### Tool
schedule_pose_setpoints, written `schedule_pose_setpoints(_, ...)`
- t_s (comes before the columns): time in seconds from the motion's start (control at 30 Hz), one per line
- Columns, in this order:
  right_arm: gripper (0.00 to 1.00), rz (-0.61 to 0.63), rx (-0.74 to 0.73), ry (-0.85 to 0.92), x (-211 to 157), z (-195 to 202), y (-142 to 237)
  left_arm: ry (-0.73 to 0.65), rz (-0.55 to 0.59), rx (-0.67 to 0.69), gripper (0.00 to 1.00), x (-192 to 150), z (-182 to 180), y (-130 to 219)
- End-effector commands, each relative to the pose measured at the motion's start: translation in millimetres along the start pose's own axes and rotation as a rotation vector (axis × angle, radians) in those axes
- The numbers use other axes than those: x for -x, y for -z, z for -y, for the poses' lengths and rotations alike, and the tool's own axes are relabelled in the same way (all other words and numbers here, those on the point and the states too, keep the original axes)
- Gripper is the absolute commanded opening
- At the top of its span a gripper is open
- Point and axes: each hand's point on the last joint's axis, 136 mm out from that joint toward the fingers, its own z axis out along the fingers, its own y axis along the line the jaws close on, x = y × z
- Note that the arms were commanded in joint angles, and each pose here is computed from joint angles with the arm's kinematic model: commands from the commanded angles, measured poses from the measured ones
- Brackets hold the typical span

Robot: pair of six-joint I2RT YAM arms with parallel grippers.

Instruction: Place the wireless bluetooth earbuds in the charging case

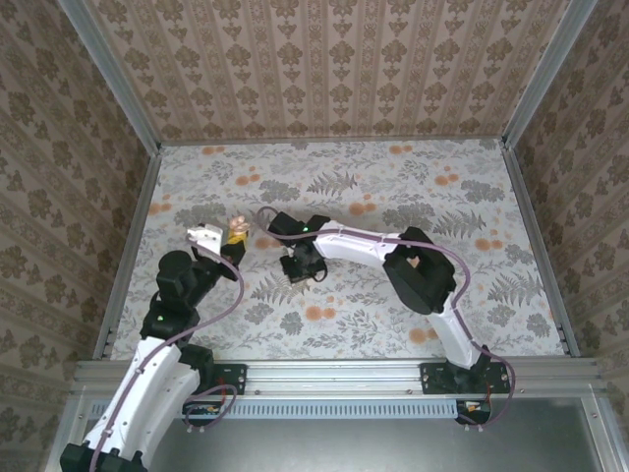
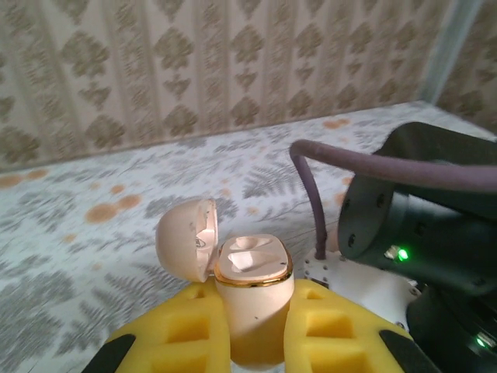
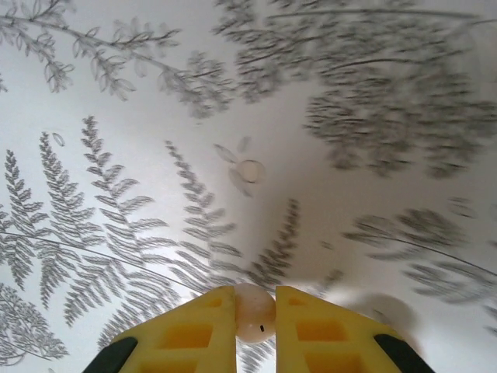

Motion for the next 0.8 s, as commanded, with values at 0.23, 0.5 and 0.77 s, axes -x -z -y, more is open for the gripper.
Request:
schedule_pose_setpoints(0.23, 0.13, 0.365, -0.030, 0.080, 22.8, 22.3, 102.0, -0.196, 0.231, -0.415, 0.00, 42.9, 68.7, 10.4)
schedule_pose_setpoints(0.5, 0.12, 0.608, -0.013, 0.172, 30.1, 30.7, 172.2, -0.263, 0.268, -0.539, 0.00, 52.6, 87.5, 16.7)
schedule_pose_setpoints(0.77, 0.12, 0.846, 0.036, 0.310, 23.5, 26.1, 247.9, -0.279, 0.243, -0.655, 0.00, 56.3, 100.9, 17.9)
